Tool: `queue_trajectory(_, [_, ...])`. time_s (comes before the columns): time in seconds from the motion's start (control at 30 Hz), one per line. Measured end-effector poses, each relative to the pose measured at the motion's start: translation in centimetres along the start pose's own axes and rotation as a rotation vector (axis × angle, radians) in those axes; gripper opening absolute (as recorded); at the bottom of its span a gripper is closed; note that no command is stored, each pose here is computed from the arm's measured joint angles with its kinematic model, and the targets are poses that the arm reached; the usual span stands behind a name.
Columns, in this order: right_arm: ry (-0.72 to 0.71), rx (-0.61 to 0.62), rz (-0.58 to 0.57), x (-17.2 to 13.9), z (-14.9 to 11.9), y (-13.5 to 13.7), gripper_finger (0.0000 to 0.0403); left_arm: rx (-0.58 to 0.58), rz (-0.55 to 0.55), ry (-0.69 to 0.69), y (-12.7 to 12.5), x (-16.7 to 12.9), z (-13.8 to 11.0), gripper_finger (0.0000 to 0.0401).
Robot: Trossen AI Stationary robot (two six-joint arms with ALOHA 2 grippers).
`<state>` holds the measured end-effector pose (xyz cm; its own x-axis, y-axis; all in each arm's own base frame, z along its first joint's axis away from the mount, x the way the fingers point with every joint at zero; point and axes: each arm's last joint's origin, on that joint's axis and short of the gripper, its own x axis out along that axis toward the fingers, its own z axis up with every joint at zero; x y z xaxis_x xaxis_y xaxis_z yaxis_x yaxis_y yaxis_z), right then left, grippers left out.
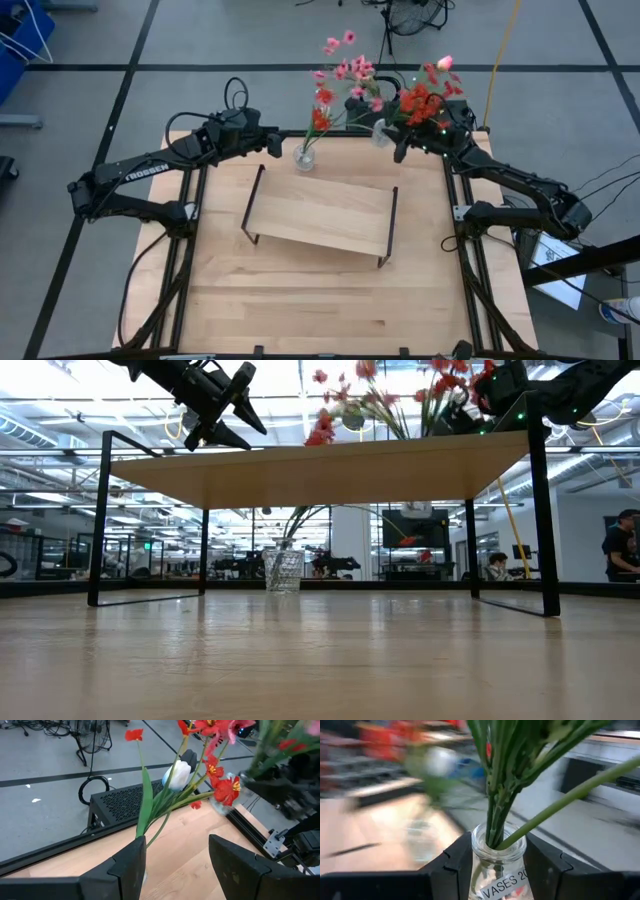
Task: Pick and place flowers into a vace then onto a shelf
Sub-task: Put the right transparent flower vase on the shelf
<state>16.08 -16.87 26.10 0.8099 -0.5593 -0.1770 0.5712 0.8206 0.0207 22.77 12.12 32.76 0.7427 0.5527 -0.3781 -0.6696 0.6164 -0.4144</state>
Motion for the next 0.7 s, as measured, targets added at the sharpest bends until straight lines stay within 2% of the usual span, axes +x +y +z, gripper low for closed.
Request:
queue_trajectory(0.07, [0.009, -0.022, -0.051, 0.01, -0.11, -0.18, 0.0131, 0.000, 0.000, 0.000, 0.00, 0.00, 0.00, 0.0218])
queue_trajectory(0.13, [-0.016, -0.020, -0.052, -0.01, 0.13, -0.22, 0.0131, 0.000, 0.000, 0.000, 0.00, 0.00, 0.00, 0.0218])
queue_trajectory(0.27, [-0.043, -0.004, 0.115, -0.03, 0.37, 0.28, 0.0131, -0.001, 0.002, 0.017, 0.06, 0.00, -0.14, 0.0218])
queue_trajectory(0.33, [-0.043, 0.007, 0.142, 0.00, 0.39, 0.55, 0.0131, -0.002, -0.005, 0.024, 0.04, -0.01, -0.17, 0.0218])
queue_trajectory(0.4, [-0.024, 0.002, 0.102, 0.04, 0.20, 0.49, 0.0131, -0.001, -0.005, 0.023, 0.04, -0.02, -0.16, 0.0218])
queue_trajectory(0.47, [0.003, 0.002, -0.019, 0.05, -0.05, 0.14, 0.0131, -0.002, -0.005, 0.023, 0.04, -0.02, -0.16, 0.0218])
queue_trajectory(0.53, [0.007, -0.007, -0.074, 0.00, -0.10, -0.22, 0.0131, -0.002, -0.005, 0.023, 0.04, -0.02, -0.16, 0.0218])
queue_trajectory(0.6, [-0.012, -0.019, -0.011, -0.03, 0.08, -0.19, 0.0131, -0.001, -0.005, 0.024, 0.05, -0.02, -0.17, 0.0218])
queue_trajectory(0.7, [-0.043, -0.014, 0.190, -0.03, 0.37, 0.62, 0.0131, -0.001, -0.004, 0.024, 0.05, -0.02, -0.17, 0.0218])
